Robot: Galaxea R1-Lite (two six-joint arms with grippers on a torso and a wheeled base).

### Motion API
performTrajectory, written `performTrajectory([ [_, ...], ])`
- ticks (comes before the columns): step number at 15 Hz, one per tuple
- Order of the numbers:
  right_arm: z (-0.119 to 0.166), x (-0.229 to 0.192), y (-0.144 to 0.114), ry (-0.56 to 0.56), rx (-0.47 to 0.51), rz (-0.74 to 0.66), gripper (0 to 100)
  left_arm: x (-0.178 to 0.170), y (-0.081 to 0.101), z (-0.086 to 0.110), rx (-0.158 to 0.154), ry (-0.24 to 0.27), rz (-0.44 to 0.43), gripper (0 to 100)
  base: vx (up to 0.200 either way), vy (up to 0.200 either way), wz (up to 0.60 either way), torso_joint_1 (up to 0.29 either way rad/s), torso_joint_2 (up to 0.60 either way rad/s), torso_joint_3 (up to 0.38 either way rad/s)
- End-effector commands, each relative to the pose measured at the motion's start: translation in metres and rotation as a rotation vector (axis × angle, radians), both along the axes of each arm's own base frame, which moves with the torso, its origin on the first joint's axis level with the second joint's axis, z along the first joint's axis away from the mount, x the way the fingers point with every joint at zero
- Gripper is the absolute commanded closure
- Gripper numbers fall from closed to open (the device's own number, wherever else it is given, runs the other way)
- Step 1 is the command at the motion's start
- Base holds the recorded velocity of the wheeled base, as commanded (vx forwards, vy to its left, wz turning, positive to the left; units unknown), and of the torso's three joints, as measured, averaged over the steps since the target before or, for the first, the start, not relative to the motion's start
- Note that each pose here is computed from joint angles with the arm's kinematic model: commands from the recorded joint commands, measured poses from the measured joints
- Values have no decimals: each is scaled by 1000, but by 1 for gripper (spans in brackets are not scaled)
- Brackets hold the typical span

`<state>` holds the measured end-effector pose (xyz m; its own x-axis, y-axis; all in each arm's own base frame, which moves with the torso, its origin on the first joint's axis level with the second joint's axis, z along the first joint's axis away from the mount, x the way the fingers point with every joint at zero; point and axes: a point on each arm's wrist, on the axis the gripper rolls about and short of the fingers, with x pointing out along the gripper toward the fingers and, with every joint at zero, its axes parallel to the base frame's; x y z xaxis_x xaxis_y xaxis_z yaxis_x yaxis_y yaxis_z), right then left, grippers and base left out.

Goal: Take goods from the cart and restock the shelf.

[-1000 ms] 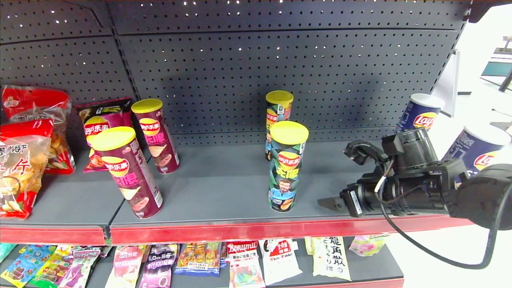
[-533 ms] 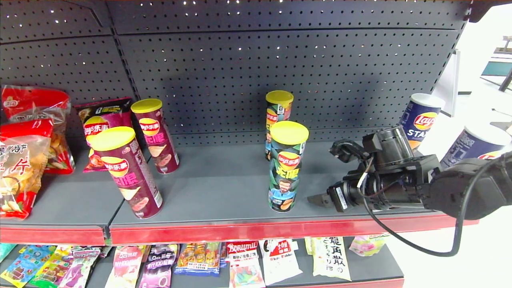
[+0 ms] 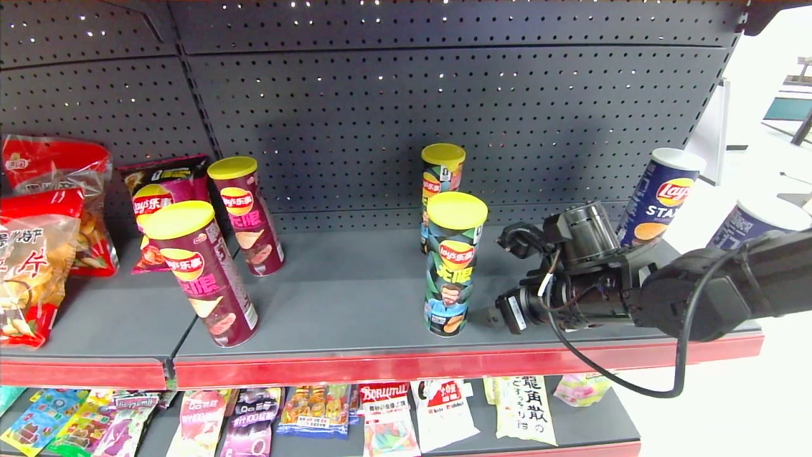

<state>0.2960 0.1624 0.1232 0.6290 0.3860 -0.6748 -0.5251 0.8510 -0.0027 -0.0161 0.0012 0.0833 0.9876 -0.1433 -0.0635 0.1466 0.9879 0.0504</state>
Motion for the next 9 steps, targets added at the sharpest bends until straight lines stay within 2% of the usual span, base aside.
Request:
performTrajectory([
  [1,-3,2,2,7,-3,3,0,0,0,0,0,2,0,0,0,0,0,0,0,0],
  [9,-15,10,-1,23,-41,-35,0,0,0,0,0,2,-2,0,0,0,0,0,0,0],
])
